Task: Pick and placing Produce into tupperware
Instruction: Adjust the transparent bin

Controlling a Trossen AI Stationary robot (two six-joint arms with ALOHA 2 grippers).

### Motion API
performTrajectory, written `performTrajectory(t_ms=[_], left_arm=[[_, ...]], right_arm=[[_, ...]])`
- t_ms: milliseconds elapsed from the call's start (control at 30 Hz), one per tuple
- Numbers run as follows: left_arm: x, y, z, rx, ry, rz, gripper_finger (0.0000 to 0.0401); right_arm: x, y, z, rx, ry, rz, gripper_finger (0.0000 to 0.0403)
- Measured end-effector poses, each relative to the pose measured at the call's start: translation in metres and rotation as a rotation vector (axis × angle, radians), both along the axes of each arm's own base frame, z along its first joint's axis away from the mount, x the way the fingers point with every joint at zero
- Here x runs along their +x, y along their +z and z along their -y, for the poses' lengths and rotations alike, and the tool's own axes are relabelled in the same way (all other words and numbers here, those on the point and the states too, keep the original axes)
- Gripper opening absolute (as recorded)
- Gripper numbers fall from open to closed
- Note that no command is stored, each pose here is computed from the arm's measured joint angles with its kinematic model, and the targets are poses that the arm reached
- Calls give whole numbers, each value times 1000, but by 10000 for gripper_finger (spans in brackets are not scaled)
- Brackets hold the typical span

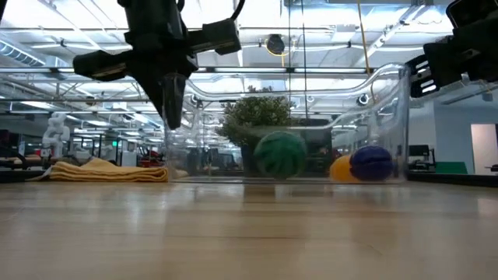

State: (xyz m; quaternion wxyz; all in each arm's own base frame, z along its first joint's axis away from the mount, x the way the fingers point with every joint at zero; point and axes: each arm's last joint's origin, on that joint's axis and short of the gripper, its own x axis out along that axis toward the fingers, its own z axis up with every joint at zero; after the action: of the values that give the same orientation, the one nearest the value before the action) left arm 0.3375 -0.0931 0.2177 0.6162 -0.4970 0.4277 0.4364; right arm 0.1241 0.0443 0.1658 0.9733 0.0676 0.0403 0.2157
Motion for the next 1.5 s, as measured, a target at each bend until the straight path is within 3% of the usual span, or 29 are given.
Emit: performTrajectory(t_ms=[1500], left_arm=[[2,-16,8,-53,66,42,0]], right_arm=[[0,-2,0,12,-2,-26,125]])
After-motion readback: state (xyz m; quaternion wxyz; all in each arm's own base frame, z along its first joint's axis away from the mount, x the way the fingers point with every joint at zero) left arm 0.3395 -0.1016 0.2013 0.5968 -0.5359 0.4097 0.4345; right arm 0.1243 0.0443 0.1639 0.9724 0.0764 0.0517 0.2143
